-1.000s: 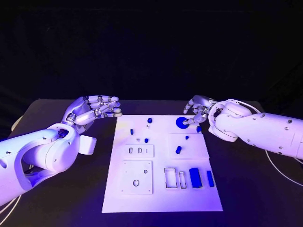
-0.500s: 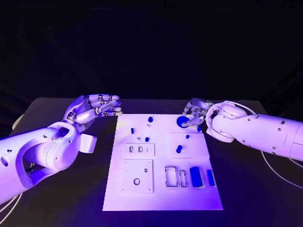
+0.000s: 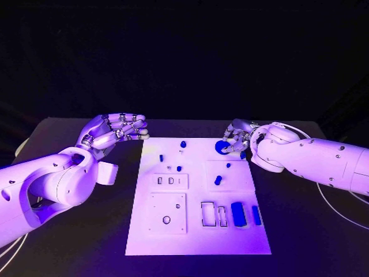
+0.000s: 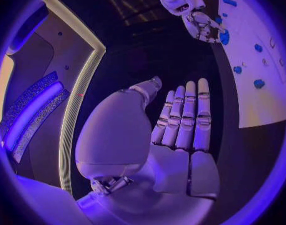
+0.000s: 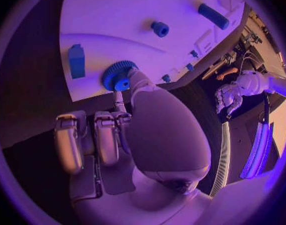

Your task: Assemble the parts on the task board

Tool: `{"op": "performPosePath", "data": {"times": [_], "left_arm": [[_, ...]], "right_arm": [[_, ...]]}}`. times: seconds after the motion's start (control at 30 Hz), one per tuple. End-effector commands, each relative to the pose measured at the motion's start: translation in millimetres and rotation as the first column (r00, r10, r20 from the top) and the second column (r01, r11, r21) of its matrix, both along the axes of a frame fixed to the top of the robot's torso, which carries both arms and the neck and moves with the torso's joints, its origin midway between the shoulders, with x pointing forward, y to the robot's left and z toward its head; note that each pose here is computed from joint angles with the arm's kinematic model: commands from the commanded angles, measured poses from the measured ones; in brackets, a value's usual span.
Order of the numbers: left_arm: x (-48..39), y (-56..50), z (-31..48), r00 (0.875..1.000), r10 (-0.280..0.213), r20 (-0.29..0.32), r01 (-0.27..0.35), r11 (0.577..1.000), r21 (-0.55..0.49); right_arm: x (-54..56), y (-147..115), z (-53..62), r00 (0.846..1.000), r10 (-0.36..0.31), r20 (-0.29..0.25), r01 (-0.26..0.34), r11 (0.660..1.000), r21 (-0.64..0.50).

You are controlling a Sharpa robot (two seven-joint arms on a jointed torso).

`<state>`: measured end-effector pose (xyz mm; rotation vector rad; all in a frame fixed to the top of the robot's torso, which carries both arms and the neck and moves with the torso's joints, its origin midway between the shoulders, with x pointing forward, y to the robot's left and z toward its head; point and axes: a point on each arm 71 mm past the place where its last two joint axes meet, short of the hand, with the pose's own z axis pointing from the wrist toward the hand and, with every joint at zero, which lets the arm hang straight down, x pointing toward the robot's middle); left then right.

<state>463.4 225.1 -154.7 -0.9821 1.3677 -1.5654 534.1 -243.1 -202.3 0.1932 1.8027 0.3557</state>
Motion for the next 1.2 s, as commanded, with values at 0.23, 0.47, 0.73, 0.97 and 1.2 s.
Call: {"op": "performPosePath", "data": {"times": [0.23,0.47,0.73,0.97,1.2], "left_arm": [[-0.3,-1.9,1.2,1.0,-0.018,0.002,0.018,1.0,-0.013],[-0.3,-1.8,1.2,1.0,-0.018,0.002,0.018,1.0,-0.013],[-0.3,-1.8,1.2,1.0,-0.019,0.002,0.019,1.0,-0.013],[-0.2,-2.3,1.2,1.0,-0.02,0.002,0.02,1.0,-0.013],[-0.4,-3.7,1.2,1.0,-0.023,0.002,0.023,1.0,-0.015]], "right_arm": [[-0.4,-0.3,-7.2,0.999,0.008,-0.036,-0.009,1.0,-0.021],[-2.9,4.9,-4.5,1.0,0.024,0.02,-0.024,0.999,-0.026],[-16.2,23.1,10.6,0.977,0.09,0.193,-0.083,0.996,-0.044],[-34.3,61.4,28.2,0.928,0.207,0.31,-0.185,0.978,-0.1],[-39.2,96.0,31.7,0.89,0.282,0.358,-0.245,0.958,-0.146]]}}
